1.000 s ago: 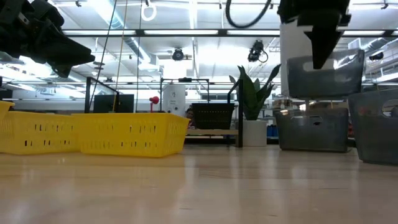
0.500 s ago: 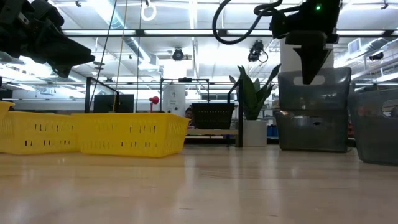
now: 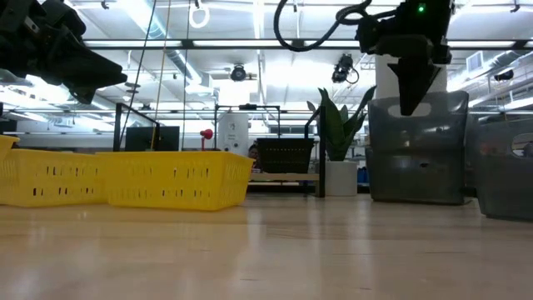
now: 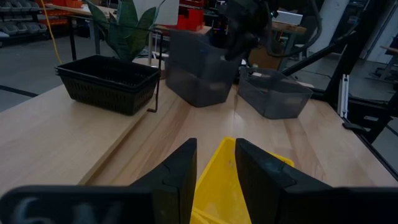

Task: Stack baskets on shelf by color
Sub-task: Stack the middle transparent black bin on the top transparent black bin

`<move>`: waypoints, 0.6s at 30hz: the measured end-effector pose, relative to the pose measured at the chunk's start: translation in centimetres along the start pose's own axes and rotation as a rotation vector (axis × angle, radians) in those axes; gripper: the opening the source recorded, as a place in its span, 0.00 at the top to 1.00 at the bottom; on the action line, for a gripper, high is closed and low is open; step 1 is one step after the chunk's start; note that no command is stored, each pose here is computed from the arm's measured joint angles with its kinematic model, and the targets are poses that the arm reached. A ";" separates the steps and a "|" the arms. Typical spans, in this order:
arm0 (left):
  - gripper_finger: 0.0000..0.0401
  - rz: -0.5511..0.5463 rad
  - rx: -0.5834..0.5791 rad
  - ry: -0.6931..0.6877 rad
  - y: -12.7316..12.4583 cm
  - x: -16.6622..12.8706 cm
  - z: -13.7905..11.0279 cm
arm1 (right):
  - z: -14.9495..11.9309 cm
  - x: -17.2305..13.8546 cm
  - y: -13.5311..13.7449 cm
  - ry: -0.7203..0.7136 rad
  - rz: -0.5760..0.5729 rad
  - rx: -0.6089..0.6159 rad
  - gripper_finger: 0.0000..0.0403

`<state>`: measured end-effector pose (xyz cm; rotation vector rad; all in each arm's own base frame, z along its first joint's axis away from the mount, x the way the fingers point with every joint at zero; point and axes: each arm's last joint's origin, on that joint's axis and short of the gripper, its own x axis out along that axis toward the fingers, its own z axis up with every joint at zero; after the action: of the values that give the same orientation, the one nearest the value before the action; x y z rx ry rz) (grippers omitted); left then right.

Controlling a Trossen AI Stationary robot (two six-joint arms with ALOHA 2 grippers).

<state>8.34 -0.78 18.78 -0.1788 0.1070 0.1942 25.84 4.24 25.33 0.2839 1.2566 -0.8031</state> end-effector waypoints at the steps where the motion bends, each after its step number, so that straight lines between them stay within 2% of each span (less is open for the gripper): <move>1: 0.71 0.000 0.000 0.000 0.0 0.0 0.0 | 0.0 0.1 0.1 0.015 0.013 0.000 0.99; 6: 0.71 0.000 0.000 0.000 0.0 0.0 0.0 | 0.0 0.8 1.3 0.074 0.072 -0.019 0.99; 12: 0.71 0.001 0.000 0.000 0.0 0.0 0.0 | 0.1 1.6 3.7 0.086 0.218 -0.090 0.99; 18: 0.71 0.000 0.000 0.000 0.0 0.0 0.0 | -0.3 1.7 5.1 0.076 0.280 -0.135 0.93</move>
<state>8.34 -0.78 18.78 -0.1783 0.1073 0.1944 29.21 7.32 22.53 0.3746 1.3009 -0.4694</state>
